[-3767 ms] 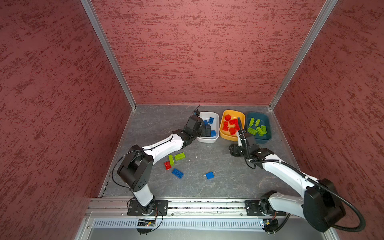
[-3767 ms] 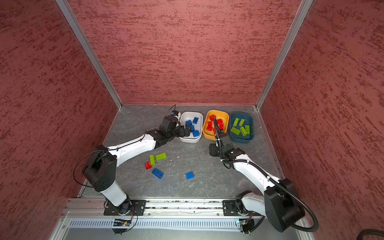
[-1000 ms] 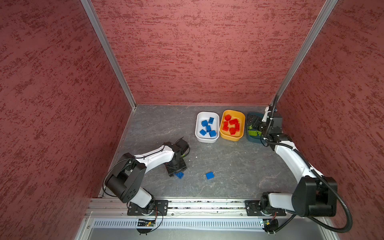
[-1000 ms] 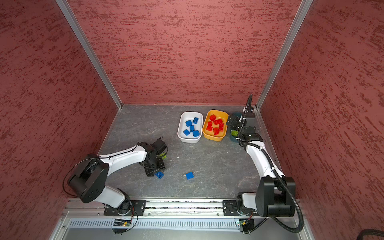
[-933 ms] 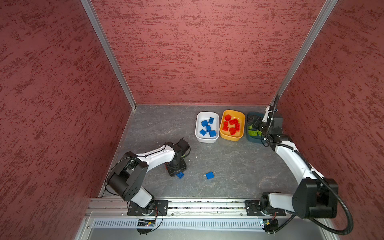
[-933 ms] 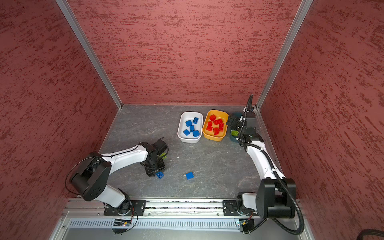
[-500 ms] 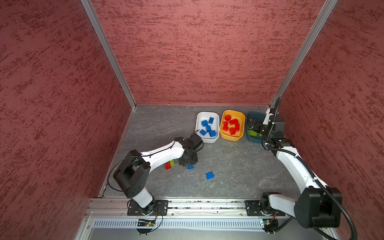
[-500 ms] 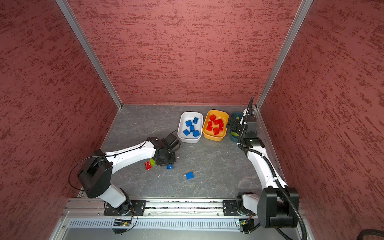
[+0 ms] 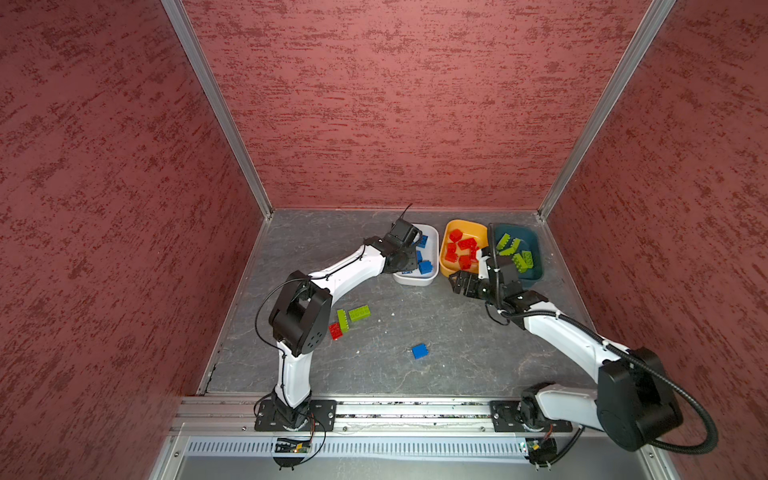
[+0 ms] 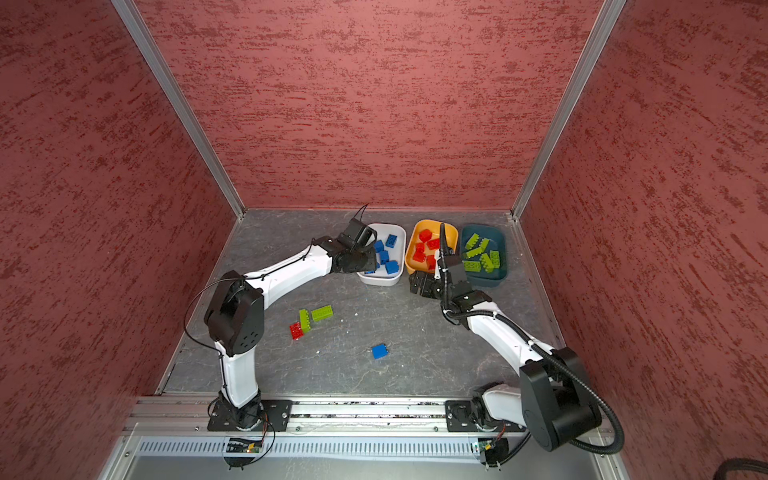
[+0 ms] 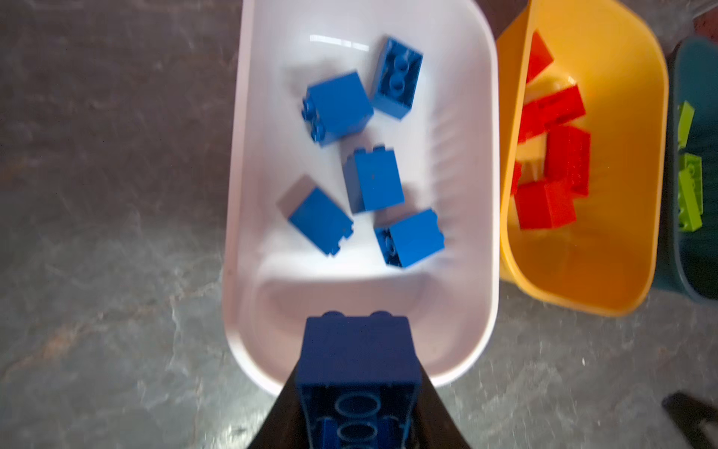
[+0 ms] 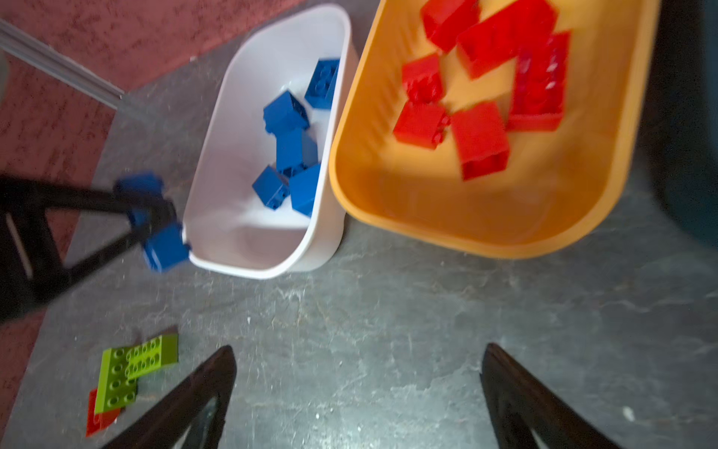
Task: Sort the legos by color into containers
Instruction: 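Carry blue brick with left gripper into white bin while right gripper moves to pile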
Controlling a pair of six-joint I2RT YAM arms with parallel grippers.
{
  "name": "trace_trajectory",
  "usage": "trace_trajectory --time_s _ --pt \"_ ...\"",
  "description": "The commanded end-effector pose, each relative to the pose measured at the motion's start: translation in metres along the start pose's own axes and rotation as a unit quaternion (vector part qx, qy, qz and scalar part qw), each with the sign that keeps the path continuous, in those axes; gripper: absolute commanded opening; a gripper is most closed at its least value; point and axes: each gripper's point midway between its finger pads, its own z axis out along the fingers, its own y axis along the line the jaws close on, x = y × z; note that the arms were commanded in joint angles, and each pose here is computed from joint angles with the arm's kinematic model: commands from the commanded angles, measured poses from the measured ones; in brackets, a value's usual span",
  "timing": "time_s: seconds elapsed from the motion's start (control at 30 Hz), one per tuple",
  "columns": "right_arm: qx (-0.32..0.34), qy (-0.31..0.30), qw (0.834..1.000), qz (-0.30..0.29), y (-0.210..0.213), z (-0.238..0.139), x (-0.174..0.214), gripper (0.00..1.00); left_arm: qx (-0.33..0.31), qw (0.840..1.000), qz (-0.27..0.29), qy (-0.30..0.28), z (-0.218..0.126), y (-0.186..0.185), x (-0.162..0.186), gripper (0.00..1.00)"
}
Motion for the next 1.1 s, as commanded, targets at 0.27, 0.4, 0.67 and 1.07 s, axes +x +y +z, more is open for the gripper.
trace_trajectory --time_s 0.27,0.4,0.67,1.07 --pt "-0.008 0.065 0.996 -0.065 0.030 0.013 0.058 0.99 0.007 0.998 0.035 -0.044 0.024 -0.005 -0.066 0.73" --pt "-0.012 0.095 0.990 -0.100 0.037 0.015 0.082 0.99 0.011 0.997 0.042 -0.065 0.007 -0.002 -0.067 0.89" --pt "-0.017 0.158 0.973 -0.168 0.061 0.007 0.139 0.99 -0.004 0.997 0.012 -0.079 -0.027 0.024 -0.057 0.99" --pt "-0.016 0.218 0.942 -0.253 0.080 -0.009 0.200 0.83 -0.034 0.994 -0.066 -0.085 -0.051 0.078 -0.039 0.99"
